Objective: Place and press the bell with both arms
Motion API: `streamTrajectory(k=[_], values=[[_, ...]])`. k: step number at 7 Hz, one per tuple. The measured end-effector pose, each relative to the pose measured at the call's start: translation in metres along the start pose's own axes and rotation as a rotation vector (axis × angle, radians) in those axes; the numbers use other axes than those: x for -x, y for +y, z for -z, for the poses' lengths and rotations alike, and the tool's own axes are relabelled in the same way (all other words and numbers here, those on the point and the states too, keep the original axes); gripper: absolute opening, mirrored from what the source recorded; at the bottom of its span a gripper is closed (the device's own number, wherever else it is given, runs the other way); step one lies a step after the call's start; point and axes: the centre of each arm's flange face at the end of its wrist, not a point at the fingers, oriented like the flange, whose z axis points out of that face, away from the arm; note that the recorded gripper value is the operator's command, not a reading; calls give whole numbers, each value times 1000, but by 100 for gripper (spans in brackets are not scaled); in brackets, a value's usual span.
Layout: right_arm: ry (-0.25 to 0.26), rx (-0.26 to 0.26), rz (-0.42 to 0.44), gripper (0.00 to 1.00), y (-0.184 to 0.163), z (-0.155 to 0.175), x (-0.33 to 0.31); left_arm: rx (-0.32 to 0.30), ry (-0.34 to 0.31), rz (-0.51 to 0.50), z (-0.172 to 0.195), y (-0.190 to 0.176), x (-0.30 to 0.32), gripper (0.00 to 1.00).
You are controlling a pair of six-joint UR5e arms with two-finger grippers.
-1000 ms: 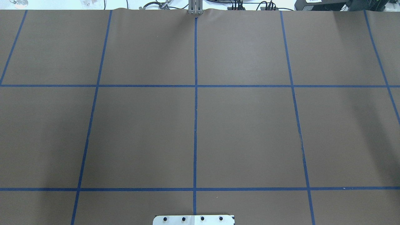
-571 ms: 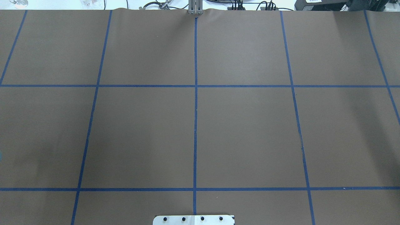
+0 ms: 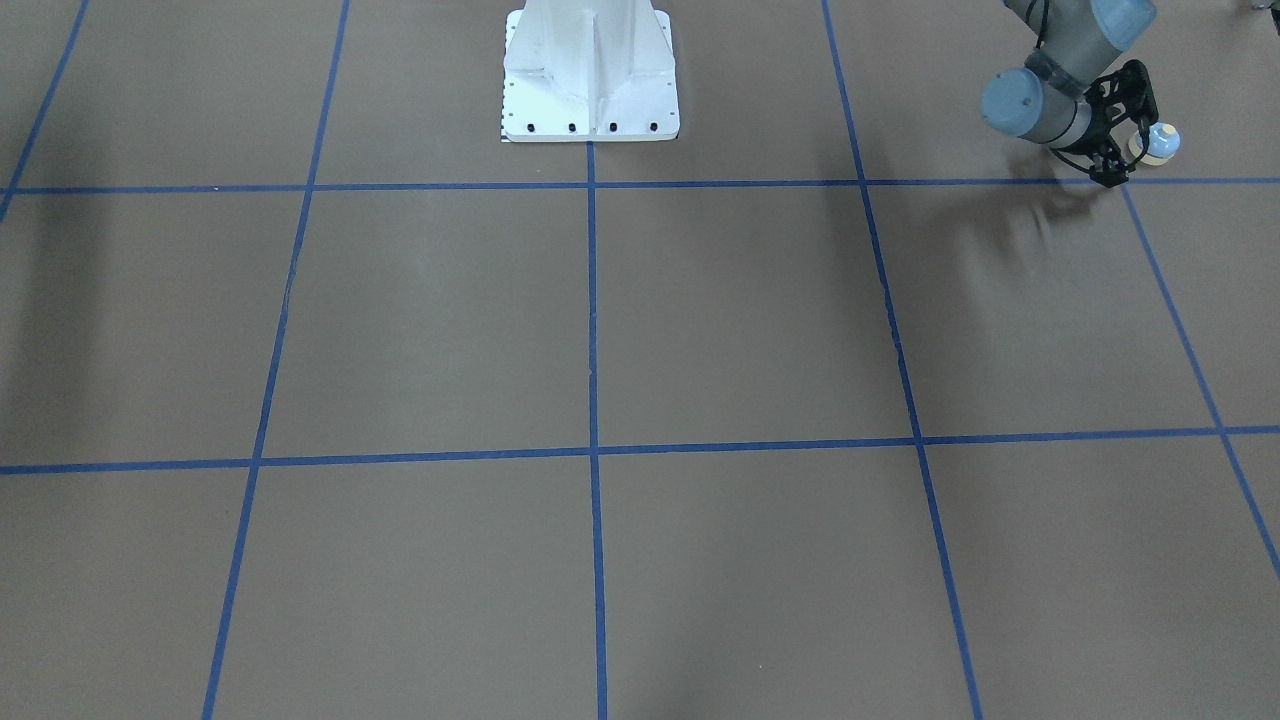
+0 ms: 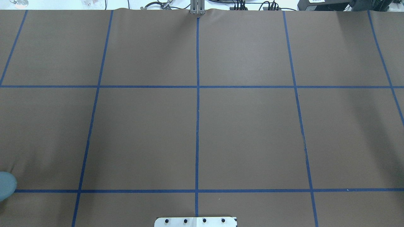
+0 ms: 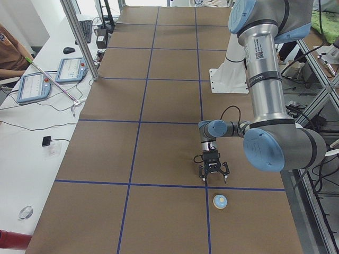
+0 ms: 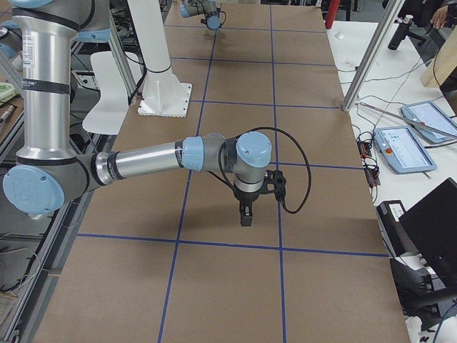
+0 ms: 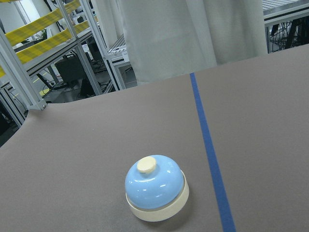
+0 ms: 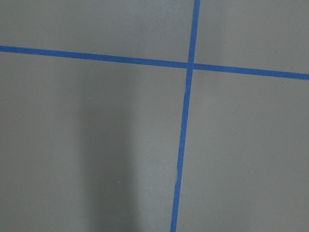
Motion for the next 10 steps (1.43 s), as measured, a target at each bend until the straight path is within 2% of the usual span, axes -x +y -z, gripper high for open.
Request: streamTrajectory(k=[3, 5, 10], values=[[8, -4, 3, 100, 1, 2, 1, -27, -39, 68, -10, 14, 27, 100], [11, -2, 0, 100, 3, 2, -1, -43, -53, 75, -12, 10, 33, 100], [20, -3, -6, 100, 5, 3, -4, -95, -11, 45, -27, -28, 37, 100]])
